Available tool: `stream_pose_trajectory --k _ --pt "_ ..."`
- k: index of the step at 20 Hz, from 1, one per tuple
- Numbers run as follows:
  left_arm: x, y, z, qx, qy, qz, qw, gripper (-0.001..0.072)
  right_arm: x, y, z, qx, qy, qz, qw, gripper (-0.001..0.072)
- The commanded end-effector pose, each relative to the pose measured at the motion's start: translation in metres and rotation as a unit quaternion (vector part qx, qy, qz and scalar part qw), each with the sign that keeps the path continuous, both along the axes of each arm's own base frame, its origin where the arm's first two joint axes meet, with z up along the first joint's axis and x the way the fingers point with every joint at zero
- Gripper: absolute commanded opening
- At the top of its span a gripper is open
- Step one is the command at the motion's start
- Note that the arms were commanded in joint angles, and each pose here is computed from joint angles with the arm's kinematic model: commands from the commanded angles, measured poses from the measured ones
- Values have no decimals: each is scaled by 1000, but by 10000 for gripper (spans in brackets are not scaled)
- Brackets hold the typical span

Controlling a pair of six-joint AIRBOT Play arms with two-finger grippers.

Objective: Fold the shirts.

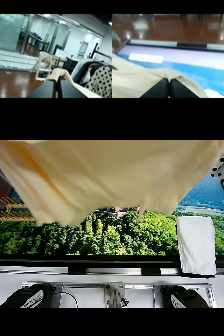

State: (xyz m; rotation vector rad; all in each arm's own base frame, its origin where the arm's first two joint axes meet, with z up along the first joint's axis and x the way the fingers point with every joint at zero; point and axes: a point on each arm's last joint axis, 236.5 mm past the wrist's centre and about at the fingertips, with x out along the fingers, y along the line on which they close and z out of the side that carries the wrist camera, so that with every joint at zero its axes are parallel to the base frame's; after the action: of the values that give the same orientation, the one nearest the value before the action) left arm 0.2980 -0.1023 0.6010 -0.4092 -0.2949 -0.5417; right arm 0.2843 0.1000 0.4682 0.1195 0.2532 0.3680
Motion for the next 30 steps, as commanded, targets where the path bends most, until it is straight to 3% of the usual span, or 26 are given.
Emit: stream_pose_trajectory --k 1,4,8,12,16,17,18,19,23,24,25,28,30 --pt "28 12 -2 -27 4 13 1000 35 -17 10 -42 -18 94 29 995 65" --pt "77 0 -47 -10 76 -9 997 35 -20 21 -93 -2 201 42 979 65" --pt "165 -36 -164 32 231 -63 970 36 -18 20 -224 -37 399 38 915 65" --pt "218 -106 -299 73 372 -142 914 35 7 6 -317 -52 464 -10 884 65" --pt "221 -176 -421 118 483 -213 841 37 39 -11 -364 -78 491 -58 866 65" --pt "214 -185 -448 125 515 -227 817 96 49 -10 -371 -73 491 -63 866 65" --pt "207 -188 -471 130 546 -237 793 372 58 -8 -377 -67 490 -68 866 65" --pt "197 -186 -486 138 572 -247 769 711 65 -7 -383 -64 491 -71 866 65" --pt "145 -112 -498 176 661 -278 674 718 81 -10 -408 -75 502 -80 858 66" --pt "130 -84 -491 183 680 -277 654 587 81 -11 -413 -80 507 -82 855 66" --pt "120 -56 -486 188 697 -255 643 487 81 -13 -416 -83 510 -83 852 66" --pt "98 24 -480 206 729 -120 641 481 80 -14 -418 -90 512 -82 850 66" --pt "62 57 -502 219 760 -55 609 487 79 -14 -418 -91 514 -80 849 65"
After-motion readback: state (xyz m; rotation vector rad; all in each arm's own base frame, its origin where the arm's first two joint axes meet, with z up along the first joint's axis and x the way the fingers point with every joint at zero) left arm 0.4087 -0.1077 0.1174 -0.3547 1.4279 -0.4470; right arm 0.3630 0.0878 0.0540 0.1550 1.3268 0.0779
